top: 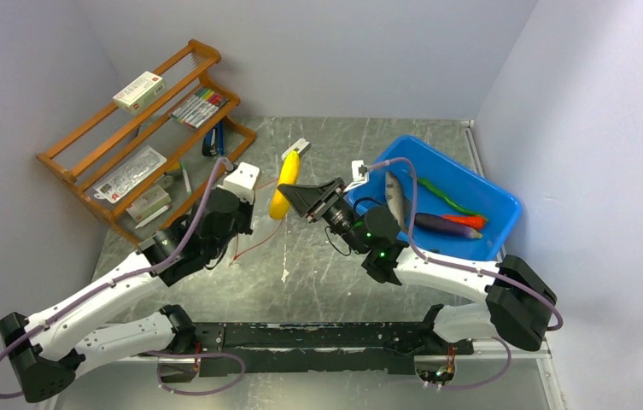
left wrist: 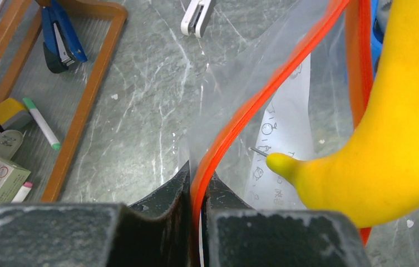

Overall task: Place the food in the zip-top bag and seal the zipper
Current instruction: Place the fake fruit in the zipper food storage bag.

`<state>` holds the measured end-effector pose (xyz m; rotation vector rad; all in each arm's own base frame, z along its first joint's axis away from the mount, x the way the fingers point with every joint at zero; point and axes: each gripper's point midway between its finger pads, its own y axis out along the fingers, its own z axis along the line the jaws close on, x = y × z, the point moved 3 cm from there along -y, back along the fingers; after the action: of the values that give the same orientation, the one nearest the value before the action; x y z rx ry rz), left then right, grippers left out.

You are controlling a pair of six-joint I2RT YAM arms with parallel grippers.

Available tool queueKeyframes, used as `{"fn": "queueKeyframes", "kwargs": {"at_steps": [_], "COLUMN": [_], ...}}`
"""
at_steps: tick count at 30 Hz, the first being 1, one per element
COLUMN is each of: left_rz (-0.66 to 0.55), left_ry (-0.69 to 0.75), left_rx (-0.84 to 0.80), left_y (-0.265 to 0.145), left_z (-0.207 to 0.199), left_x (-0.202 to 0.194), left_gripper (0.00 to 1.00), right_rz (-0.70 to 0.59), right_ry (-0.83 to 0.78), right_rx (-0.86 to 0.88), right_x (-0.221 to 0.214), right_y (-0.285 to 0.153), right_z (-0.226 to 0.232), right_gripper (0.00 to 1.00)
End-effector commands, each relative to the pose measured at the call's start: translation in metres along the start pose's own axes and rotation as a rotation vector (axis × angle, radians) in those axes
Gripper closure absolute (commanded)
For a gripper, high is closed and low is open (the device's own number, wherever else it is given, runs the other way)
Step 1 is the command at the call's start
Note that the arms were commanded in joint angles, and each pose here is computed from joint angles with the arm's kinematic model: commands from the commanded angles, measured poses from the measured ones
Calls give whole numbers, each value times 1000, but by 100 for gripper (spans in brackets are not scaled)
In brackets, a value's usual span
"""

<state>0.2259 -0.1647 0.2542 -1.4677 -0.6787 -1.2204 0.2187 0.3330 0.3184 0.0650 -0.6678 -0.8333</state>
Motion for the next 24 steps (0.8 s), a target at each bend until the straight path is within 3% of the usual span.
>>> {"fn": "queueKeyframes", "kwargs": {"at_steps": [1,8,24], "left_rz": [-39,-28,-13], "left_ry": [-50,-141,-254], "left_rx": [-67,-158,-322], "left_y": [8,10,-16], "left_z": [-4,-2,-15], "left_x": [15,33,42], "left_gripper": [93,93,93], "right_rz": [3,74,264], "right_ry": [-224,-477,-839], "right_rx": [-4,137,303], "right_x": [2,-5,-32], "right_y": [5,-4,-28], "right_z": [-2,8,-2], "right_gripper": [70,68,66]}}
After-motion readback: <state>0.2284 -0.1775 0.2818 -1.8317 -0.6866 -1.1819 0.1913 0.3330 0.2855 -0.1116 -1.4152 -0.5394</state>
